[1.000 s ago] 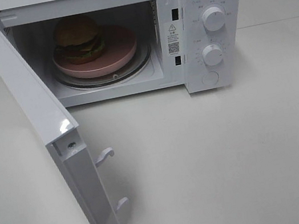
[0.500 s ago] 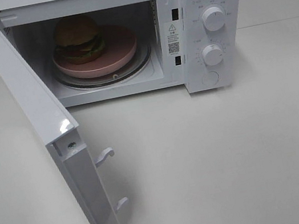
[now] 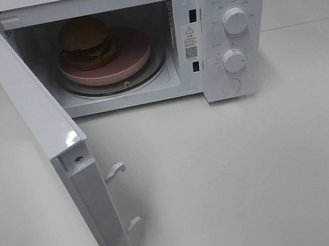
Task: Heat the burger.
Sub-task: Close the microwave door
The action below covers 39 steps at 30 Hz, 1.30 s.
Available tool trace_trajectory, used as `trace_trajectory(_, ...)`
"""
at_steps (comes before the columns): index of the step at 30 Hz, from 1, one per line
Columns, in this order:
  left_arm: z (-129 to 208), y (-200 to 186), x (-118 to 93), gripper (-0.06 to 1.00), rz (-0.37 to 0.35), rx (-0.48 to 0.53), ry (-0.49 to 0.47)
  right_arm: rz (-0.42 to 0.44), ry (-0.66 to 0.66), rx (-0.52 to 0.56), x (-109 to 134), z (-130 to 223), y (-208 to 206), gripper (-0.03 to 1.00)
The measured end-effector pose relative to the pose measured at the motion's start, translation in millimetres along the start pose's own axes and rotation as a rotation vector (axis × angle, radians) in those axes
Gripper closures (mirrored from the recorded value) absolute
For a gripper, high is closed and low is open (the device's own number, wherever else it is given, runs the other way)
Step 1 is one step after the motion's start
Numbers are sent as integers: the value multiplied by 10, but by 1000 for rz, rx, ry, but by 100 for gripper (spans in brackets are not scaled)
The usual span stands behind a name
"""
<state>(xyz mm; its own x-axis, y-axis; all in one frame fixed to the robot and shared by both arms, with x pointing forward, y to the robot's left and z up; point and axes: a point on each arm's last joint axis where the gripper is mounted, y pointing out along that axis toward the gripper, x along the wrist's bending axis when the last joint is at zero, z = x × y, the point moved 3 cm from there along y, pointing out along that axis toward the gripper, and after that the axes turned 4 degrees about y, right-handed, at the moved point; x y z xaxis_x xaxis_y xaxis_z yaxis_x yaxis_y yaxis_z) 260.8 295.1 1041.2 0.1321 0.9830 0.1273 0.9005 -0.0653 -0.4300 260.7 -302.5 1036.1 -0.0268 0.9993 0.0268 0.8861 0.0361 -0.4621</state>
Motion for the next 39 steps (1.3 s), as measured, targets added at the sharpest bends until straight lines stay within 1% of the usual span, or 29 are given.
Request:
trace_trajectory(15,-10,-9,12,-4,-9,-4,3,0,0,0,0,0,0,22)
trace_trajectory(16,-27,-23,14,-4,-11,-13,4,0,0,0,0,0,0,22)
trace_trajectory(17,-104,-62,25,-3,-17,-52,4,0,0,0,0,0,0,22)
trace_trajectory(18,-104,-62,25,-3,-17,-52,4,0,0,0,0,0,0,22)
trace_trajectory(19,-166,-78,34,-2,-21,-76,3,0,0,0,0,0,0,22)
trace_trajectory(20,-267,-60,53,1,-27,-103,3,0,0,0,0,0,0,22)
trace_trajectory(21,-267,-60,53,1,-27,-103,3,0,0,0,0,0,0,22)
trace_trajectory(22,-350,5,72,4,-29,-109,1,0,0,0,0,0,0,22)
trace_trajectory(23,-387,48,81,11,-29,-106,0,0,0,0,0,0,0,22)
trace_trajectory(24,-387,48,81,11,-29,-106,0,0,0,0,0,0,0,22)
trace_trajectory(25,-459,133,99,23,-31,-104,-2,0,0,0,0,0,0,22)
trace_trajectory(26,-497,174,109,31,-33,-112,-3,0,0,0,0,0,0,22)
trace_trajectory(27,-497,174,109,31,-33,-112,-3,0,0,0,0,0,0,22)
trace_trajectory(28,-548,258,123,45,-37,-134,-6,-1,0,0,1,0,0,22)
trace_trajectory(29,-548,258,123,45,-37,-134,-6,-1,0,0,1,0,0,22)
trace_trajectory(30,-586,337,133,61,-41,-167,-12,-1,0,0,1,0,0,22)
trace_trajectory(31,-585,382,135,70,-42,-176,-14,-1,0,0,1,0,0,22)
trace_trajectory(32,-585,382,135,70,-42,-176,-14,-1,0,0,1,0,0,22)
trace_trajectory(33,-573,463,134,86,-42,-190,-10,-1,0,0,1,0,0,22)
trace_trajectory(34,-573,463,134,86,-42,-190,-10,-1,0,0,1,0,0,22)
trace_trajectory(35,-534,549,125,93,-39,-198,-2,-1,0,0,1,0,0,22)
trace_trajectory(39,-471,668,106,94,-30,-214,2,-1,0,0,1,0,0,22)
